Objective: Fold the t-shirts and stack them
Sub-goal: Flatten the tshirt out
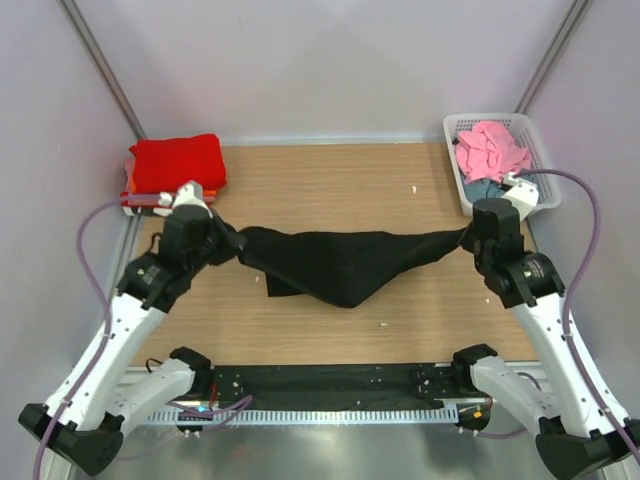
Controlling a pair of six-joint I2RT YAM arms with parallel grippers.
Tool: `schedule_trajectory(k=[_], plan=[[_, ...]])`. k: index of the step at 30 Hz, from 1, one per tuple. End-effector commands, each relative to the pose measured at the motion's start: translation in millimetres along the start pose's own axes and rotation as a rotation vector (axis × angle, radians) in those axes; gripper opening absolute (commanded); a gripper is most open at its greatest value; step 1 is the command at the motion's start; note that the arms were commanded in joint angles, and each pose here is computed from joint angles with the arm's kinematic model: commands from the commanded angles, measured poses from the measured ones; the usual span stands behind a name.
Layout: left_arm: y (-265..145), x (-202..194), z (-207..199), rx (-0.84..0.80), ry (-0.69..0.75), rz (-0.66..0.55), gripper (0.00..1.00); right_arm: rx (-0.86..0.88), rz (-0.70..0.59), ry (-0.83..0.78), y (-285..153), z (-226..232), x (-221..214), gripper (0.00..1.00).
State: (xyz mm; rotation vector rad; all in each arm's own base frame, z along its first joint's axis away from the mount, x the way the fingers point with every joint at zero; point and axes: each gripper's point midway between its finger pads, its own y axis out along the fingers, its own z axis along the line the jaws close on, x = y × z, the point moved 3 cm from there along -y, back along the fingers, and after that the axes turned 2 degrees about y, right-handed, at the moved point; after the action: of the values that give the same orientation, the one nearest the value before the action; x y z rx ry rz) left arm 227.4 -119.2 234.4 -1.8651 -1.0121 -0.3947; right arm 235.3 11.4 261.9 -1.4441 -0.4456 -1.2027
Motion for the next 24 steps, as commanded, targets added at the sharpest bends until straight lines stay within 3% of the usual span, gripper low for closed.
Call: schedule_trajectory(k=[1, 2, 4, 5, 6, 9, 10, 12, 13, 15, 18, 24], plan=[[-25, 37, -18, 0.038, 0.137, 0.01, 0.0, -0.01, -0.142, 0.053, -20, -1, 47, 0.01], [-26, 58, -28, 0.017, 0.147, -0.015, 0.0, -0.014, -0.141, 0.048, -17, 3, 51, 0.01], [12, 71, -30, 0.03, 0.123, 0.069, 0.0, -0.033, -0.121, 0.017, -3, 15, 61, 0.01], [22, 99, -28, 0.003, 0.056, 0.053, 0.0, -0.041, -0.111, 0.003, 4, 20, 63, 0.01], [61, 94, -21, 0.006, 0.012, 0.17, 0.0, -0.052, -0.114, 0.008, 9, 22, 71, 0.01], [110, 112, 3, 0.044, -0.103, 0.265, 0.05, -0.044, -0.03, -0.007, 38, 34, 64, 0.01], [144, 100, 16, 0.075, -0.13, 0.352, 0.22, -0.048, -0.003, 0.003, 49, 32, 62, 0.01], [160, 92, 17, 0.071, -0.132, 0.419, 0.47, -0.023, 0.068, -0.003, 67, 38, 50, 0.01], [163, 87, 18, 0.084, -0.124, 0.428, 0.67, -0.032, 0.086, -0.005, 73, 36, 47, 0.01], [160, 75, 19, 0.134, -0.06, 0.393, 0.82, -0.028, 0.122, -0.02, 80, 37, 39, 0.01], [135, 74, 11, 0.142, -0.009, 0.31, 0.85, -0.015, 0.136, -0.022, 84, 37, 32, 0.01], [89, 25, 24, 0.208, 0.087, 0.226, 0.75, -0.016, 0.17, -0.036, 91, 36, 20, 0.01]])
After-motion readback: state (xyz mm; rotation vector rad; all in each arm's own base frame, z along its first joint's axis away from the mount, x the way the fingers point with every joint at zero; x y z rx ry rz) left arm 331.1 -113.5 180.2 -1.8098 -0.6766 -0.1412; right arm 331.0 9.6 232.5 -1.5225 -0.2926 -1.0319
